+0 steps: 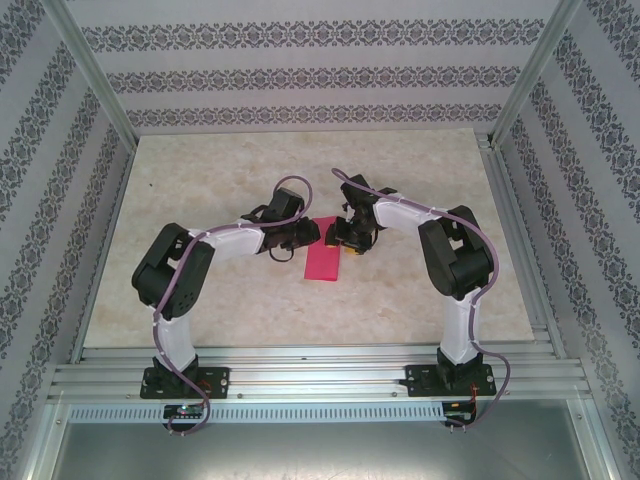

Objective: Fold a paper plane with a square sheet of paper (pick it up from the middle)
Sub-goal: Hold the square sheet of paper at the center of the table.

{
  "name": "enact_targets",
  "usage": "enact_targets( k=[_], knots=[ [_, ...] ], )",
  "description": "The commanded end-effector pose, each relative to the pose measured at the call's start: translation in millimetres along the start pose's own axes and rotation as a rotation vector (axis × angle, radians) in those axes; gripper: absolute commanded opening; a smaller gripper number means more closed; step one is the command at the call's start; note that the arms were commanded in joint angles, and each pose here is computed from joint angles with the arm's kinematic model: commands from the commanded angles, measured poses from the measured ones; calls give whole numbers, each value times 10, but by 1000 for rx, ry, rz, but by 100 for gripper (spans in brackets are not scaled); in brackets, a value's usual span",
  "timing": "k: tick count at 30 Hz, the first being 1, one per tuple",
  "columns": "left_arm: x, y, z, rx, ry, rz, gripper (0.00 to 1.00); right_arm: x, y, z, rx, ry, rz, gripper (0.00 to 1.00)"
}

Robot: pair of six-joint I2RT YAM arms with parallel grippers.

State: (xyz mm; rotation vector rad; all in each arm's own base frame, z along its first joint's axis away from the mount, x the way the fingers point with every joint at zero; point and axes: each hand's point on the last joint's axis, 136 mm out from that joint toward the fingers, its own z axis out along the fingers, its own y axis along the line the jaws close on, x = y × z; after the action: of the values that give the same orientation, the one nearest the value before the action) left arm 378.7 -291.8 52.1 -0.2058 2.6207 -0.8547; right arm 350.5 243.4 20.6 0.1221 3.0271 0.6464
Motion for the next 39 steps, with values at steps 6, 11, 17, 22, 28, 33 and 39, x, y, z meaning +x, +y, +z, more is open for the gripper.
enact_targets(
  k=[6, 11, 17, 22, 28, 33, 39],
  knots=[
    [2, -19, 175, 41, 27, -52, 24, 26, -155, 122, 77, 13, 10, 53],
    [43, 67, 201, 17, 34, -62, 24, 36, -163, 118, 80, 16, 9, 53],
    [94, 173, 218, -25, 46, -48, 24, 30, -134, 92, 70, 11, 6, 54],
    [129, 205, 234, -31, 55, -29, 24, -57, 18, -70, 17, -42, -1, 57],
    [143, 220, 263, -35, 68, -20, 25, -240, 177, -448, -65, -151, 2, 57],
    [145, 209, 272, -34, 74, -14, 25, -316, 311, -550, -162, -181, 14, 41],
    [146, 209, 272, -37, 81, -8, 25, -295, 478, -328, -248, -113, 32, 22]
  ],
)
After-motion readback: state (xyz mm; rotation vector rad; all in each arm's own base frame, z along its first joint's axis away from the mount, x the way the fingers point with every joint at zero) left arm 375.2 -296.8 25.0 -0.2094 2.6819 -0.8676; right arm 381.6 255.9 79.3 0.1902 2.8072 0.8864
